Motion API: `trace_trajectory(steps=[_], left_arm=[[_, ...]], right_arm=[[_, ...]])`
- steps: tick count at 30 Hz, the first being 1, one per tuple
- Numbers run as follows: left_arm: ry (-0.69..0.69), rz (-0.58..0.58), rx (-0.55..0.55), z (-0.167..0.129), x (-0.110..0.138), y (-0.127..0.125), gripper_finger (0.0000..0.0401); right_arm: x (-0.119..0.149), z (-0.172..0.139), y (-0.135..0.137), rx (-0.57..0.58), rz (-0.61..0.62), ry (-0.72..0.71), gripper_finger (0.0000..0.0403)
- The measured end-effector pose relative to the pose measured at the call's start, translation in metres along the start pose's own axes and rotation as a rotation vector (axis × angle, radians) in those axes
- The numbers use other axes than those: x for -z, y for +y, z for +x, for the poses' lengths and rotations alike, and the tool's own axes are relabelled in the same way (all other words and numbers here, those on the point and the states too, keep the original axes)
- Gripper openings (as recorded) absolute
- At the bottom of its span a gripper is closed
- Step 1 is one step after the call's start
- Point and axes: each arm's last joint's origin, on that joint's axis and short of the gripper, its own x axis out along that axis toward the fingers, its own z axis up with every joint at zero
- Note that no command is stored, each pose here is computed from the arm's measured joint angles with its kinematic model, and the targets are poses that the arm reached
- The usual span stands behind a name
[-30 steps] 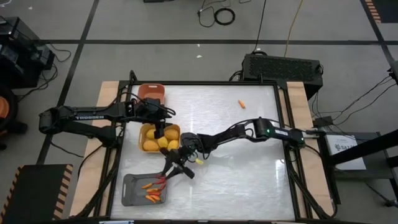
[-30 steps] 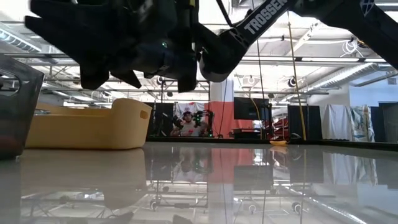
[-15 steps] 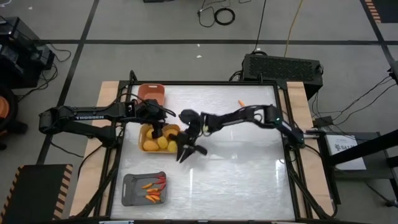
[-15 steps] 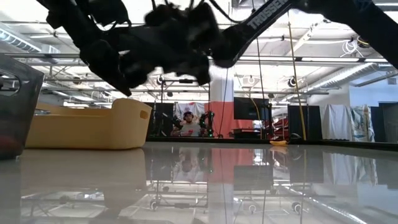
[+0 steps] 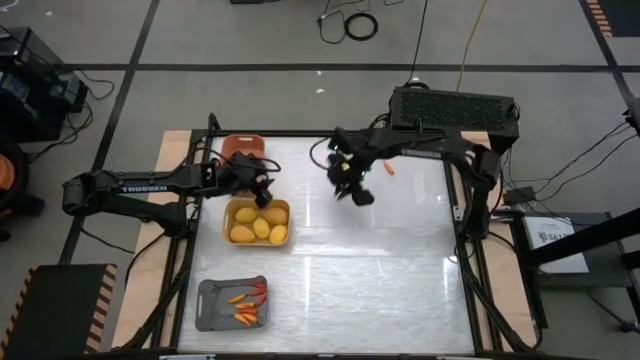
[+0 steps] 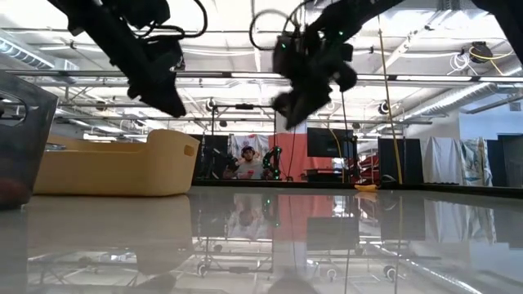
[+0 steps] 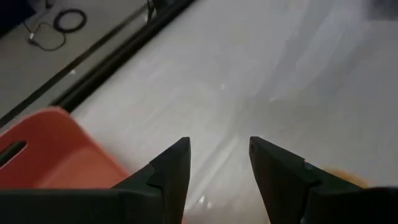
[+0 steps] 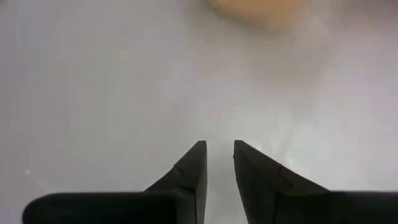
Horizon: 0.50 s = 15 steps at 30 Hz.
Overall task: Sort produce into baskets
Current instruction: Put the yellow chili pepper into the gray bin
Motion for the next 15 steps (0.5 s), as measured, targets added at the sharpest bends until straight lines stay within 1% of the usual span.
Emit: trace_trajectory(steps=[3, 5, 7, 9, 10, 13, 15], left_arm=[[-0.058, -0.055, 0.012, 0.0, -0.006, -0.001, 0.0173], [-0.081, -0.107, 0.019, 0.0, -0.008, -0.002, 0.0173], [-0.093, -0.157, 0.022, 0.0, -0.009, -0.002, 0.0173], [-0.094, -0.194, 0.02, 0.0, -0.009, -0.002, 0.0173], [-0.094, -0.21, 0.02, 0.0, -0.009, -0.002, 0.0173], [-0.1, -0.222, 0.007, 0.0, -0.01, -0.001, 0.0173], [-0.105, -0.223, -0.007, 0.0, -0.01, -0.001, 0.0173]], right_arm=[[0.026, -0.02, -0.022, 0.175, 0.24, 0.14, 0.0072], [0.05, -0.036, -0.038, 0.265, 0.402, 0.207, 0.0074], [0.076, -0.05, -0.055, 0.312, 0.579, 0.227, 0.0076], [0.102, -0.063, -0.068, 0.338, 0.772, 0.229, 0.0079], [0.114, -0.069, -0.074, 0.349, 0.849, 0.226, 0.0082], [0.141, -0.085, -0.086, 0.392, 0.998, 0.196, 0.0096], [0.152, -0.089, -0.092, 0.413, 1.064, 0.176, 0.0112]])
